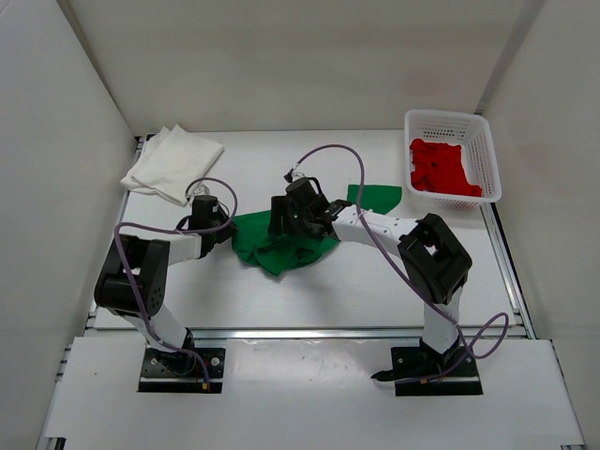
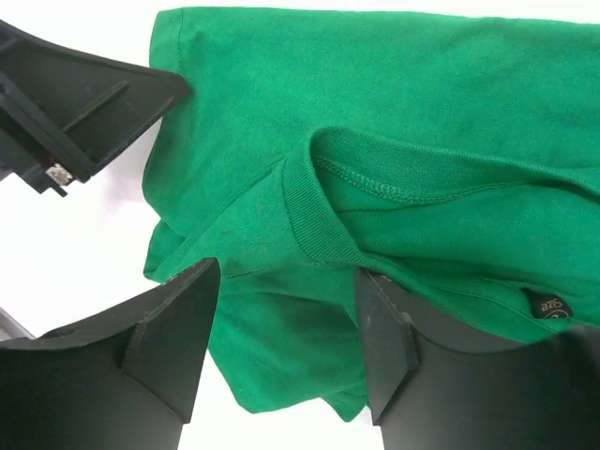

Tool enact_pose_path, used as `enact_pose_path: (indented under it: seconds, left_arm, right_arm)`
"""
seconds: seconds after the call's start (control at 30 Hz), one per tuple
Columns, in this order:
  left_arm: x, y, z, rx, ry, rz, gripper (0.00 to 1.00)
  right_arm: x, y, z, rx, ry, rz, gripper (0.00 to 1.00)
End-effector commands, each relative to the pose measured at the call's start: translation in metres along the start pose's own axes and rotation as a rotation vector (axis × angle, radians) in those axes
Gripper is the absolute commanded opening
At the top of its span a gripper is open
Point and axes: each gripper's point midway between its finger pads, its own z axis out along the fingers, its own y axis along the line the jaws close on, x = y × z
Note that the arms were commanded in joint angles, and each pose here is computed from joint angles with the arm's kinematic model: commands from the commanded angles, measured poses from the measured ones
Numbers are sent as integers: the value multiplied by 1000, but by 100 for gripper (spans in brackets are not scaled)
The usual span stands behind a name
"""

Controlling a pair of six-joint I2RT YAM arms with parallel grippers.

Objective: Fold and stack the t-shirts
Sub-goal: Flatten out the tshirt

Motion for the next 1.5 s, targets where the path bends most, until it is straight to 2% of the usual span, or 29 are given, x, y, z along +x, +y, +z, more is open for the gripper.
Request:
enact_pose_path:
  seconds: [0.0, 0.1, 0.13, 0.2, 0.23, 0.3, 0.37, 0.47, 0.53, 0.6, 0.67, 0.73, 0.9, 1.0, 1.13, 1.2, 1.23, 1.3, 1.37, 1.47]
  left_arm:
    - [-4, -9, 3, 29, 6, -7, 32]
    - [-7, -14, 3, 36, -2, -3, 18]
    - [-8, -12, 3, 34, -5, -5, 15]
    - [-11, -15, 3, 42, -18, 3, 10]
    - [-13, -17, 1, 48, -29, -3, 8]
    - [-15, -19, -2, 54, -36, -5, 2]
    - [-23, -21, -5, 51, -68, 5, 0]
    - [-31, -24, -9, 59, -94, -3, 0]
    - [-32, -21, -10, 58, -96, -12, 0]
    - [-29, -19, -8, 53, -86, -14, 0]
    - [-25, -17, -7, 53, -72, -18, 0]
    - [-20, -15, -5, 43, -61, -18, 0]
    - [-26, -18, -8, 57, -77, -9, 0]
    - [-23, -19, -6, 66, -69, -23, 0]
    - [-18, -21, -5, 70, -53, -14, 0]
    - [-21, -23, -4, 73, -59, -15, 0]
    - [-21, -24, -6, 78, -62, -13, 0]
    - [-21, -24, -5, 77, -60, -13, 0]
    - [-22, -25, -6, 78, -64, -12, 0]
    - [-24, -23, -4, 79, -64, -24, 0]
  right_arm:
    - [-22, 9, -2, -42, -25, 39, 57]
    - [-19, 4, 3, -43, 1, 66, 41]
    - [-19, 2, 4, -50, 4, 80, 29]
    - [-21, 1, 3, -49, -5, 79, 18]
    - [-20, -6, 2, -26, -8, 77, 16]
    - [-30, -4, -2, -32, -32, 67, 4]
    - [-35, -6, -10, -34, -51, 58, 1]
    - [-50, -8, -25, -29, -116, 46, 0]
    - [-51, -4, -30, -55, -99, 37, 7]
    - [-48, 7, -30, -57, -68, -15, 29]
    - [-39, 0, -25, 25, -62, -82, 45]
    - [-31, -4, -15, 57, -37, -107, 50]
    - [-32, -10, 3, 97, -14, -146, 54]
    - [-31, -14, 12, 124, 9, -168, 51]
    - [-41, -17, 17, 178, -17, -223, 56]
    - [-38, -17, 21, 179, 5, -231, 54]
    - [-37, -15, 21, 175, 12, -227, 49]
    - [-32, -12, 25, 160, 33, -235, 45]
    - [-28, -16, 29, 160, 54, -230, 22]
    - [-28, -18, 17, 178, 37, -224, 4]
